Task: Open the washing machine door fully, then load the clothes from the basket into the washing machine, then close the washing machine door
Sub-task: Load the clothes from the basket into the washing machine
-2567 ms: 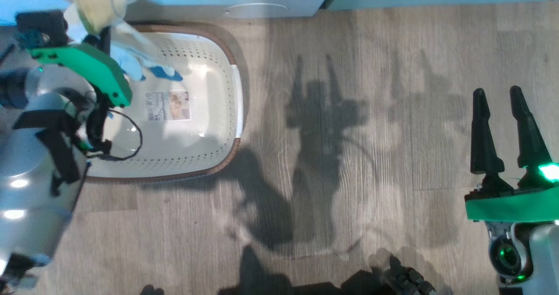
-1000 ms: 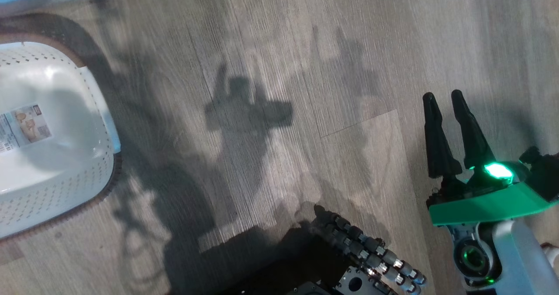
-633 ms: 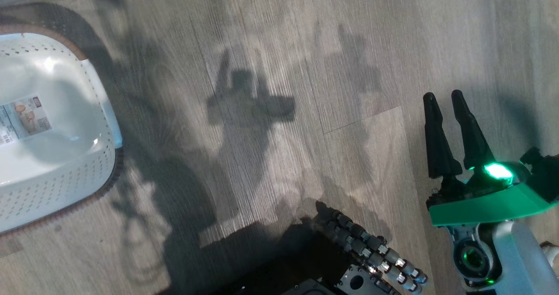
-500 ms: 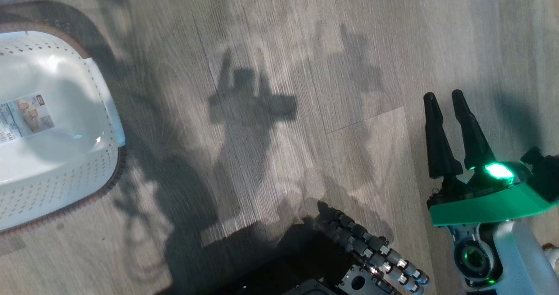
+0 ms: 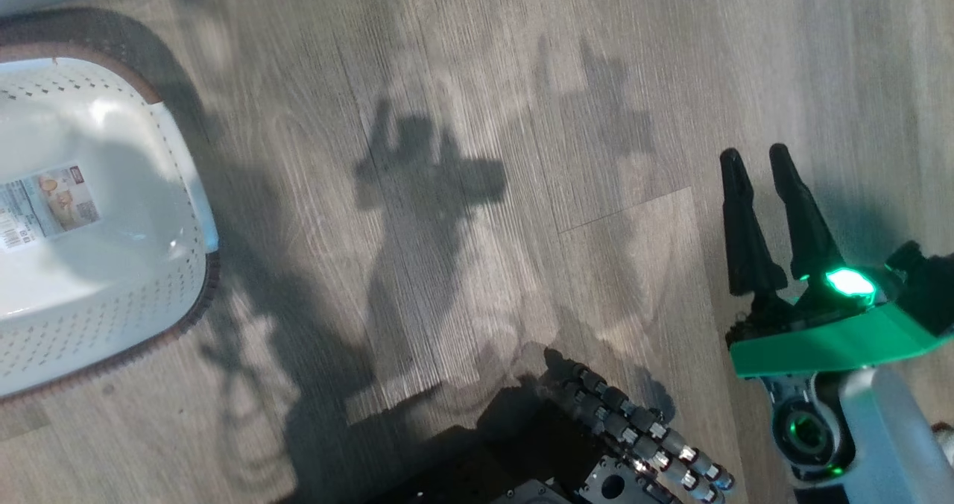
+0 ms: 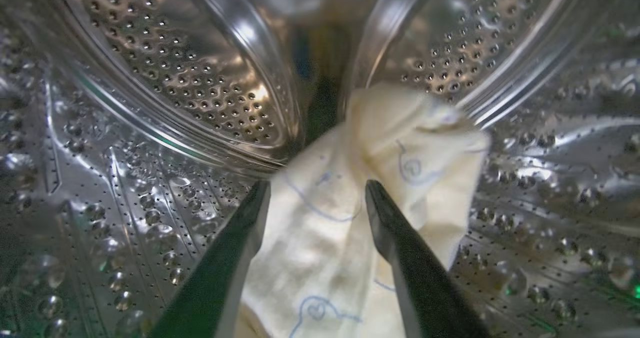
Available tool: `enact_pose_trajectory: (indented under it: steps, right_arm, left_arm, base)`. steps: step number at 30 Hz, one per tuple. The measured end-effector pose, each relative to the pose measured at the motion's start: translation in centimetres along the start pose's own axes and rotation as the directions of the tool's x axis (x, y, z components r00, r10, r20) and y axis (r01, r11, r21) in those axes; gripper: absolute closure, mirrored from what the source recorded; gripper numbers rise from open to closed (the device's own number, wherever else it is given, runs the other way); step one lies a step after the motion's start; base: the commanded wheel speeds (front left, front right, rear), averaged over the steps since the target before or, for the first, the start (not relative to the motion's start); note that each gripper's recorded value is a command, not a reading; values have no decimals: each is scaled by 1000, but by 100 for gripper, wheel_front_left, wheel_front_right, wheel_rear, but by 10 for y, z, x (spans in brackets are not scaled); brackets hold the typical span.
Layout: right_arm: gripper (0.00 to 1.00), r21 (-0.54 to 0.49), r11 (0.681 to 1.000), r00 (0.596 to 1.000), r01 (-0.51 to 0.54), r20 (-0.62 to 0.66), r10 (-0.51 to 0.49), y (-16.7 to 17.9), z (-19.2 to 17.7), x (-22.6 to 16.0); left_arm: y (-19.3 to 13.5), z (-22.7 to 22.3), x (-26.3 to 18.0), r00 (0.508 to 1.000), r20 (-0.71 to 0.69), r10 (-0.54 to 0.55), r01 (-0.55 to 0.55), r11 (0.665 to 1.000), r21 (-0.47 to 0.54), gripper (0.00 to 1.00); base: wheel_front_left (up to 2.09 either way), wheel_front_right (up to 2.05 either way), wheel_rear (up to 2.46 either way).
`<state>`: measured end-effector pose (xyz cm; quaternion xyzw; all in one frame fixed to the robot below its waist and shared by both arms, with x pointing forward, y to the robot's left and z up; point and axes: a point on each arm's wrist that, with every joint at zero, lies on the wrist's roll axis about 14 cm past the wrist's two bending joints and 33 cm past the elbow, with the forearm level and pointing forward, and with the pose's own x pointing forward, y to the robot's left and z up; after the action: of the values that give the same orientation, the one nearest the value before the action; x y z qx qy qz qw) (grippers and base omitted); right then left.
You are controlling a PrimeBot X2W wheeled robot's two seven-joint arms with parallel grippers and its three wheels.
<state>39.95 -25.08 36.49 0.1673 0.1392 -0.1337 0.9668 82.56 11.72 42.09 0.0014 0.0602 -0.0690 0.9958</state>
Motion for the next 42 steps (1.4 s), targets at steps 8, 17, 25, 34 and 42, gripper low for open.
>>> enact_pose_trajectory:
  steps: [8, 17, 25, 34, 42]
  right_arm:
    - [0, -17, 1000, 1000, -16, 23, 17, 2, 7, 4]
    - [0, -49, 997, 996, -52, 70, 55, 11, 21, 9]
    - [0, -87, 992, 986, -93, 131, 104, 24, 40, 11]
    - [0, -147, 978, 974, -151, 146, 172, 45, 44, 4]
    - [0, -190, 955, 956, -229, 143, 257, 71, 45, -9]
  left_arm:
    - [-5, -21, -22, 1000, -26, -10, 9, 1000, -28, 0]
    - [-6, -18, -66, 997, 73, -14, 16, 1000, -20, 0]
    - [-1, -12, -137, 987, 163, 14, -8, 999, -39, 0]
    - [1, -12, -252, 983, 162, 86, -73, 994, -86, 0]
    - [-4, -9, -333, 988, 108, 113, -100, 988, -119, 0]
  base:
    - [0, 0, 0]
    - [0, 0, 0]
    - [0, 0, 0]
    - [0, 0, 0]
    - [0, 0, 0]
